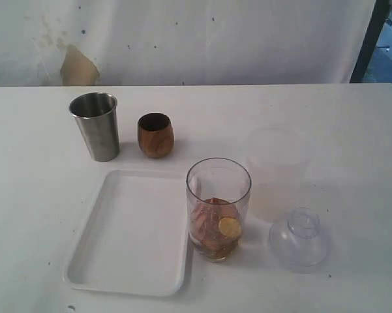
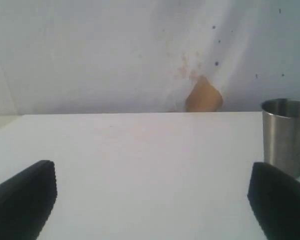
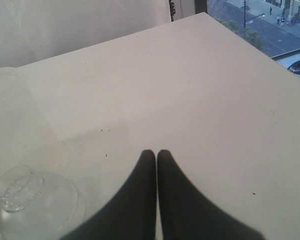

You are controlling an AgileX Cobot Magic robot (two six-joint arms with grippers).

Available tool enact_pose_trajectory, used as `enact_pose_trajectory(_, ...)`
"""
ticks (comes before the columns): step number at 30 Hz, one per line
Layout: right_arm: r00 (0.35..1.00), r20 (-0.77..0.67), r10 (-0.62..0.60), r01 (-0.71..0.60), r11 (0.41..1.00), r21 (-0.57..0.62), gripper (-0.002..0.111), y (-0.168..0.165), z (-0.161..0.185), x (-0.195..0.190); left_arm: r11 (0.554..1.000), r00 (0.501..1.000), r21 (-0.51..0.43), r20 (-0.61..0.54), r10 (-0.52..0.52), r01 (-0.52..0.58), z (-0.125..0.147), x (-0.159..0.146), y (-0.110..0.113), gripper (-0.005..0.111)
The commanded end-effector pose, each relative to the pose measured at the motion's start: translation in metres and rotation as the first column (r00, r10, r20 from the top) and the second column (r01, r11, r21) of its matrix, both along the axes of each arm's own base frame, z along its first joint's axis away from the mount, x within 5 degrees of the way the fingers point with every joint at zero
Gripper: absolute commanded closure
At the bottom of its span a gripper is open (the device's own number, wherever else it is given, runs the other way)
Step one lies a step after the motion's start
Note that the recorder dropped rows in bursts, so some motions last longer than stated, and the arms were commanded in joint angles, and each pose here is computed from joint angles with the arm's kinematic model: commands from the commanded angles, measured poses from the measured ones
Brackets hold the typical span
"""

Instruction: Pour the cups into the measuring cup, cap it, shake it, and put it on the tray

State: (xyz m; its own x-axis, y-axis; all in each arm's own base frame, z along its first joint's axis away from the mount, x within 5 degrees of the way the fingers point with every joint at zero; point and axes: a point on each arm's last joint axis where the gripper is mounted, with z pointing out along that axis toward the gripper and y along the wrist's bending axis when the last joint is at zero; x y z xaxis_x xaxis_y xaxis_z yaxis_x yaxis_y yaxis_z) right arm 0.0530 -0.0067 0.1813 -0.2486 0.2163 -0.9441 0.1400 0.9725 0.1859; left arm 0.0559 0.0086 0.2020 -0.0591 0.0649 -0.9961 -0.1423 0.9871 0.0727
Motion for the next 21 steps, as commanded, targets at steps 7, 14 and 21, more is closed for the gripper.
enact_pose_trajectory(7, 1.0, 0.013, 0.005, -0.005, 1.0, 0.001, 0.108, 0.0003, 0.0003, 0.0, 0.994, 0.998, -0.112, -0.054, 0.01, -0.016, -0.0075, -0.0008, 0.0003, 0.002)
enact_pose_trajectory(14, 1.0, 0.013, 0.005, -0.005, 1.0, 0.001, 0.108, 0.0003, 0.0003, 0.0, 0.994, 0.999, -0.111, -0.05, 0.01, -0.016, -0.0071, -0.0007, 0.0003, 0.002)
enact_pose_trajectory(21, 1.0, 0.013, 0.005, -0.005, 1.0, 0.001, 0.108, 0.0003, 0.0003, 0.0, 0.996, 0.999, -0.085, -0.054, 0.009, -0.013, -0.0071, -0.0007, 0.0003, 0.002)
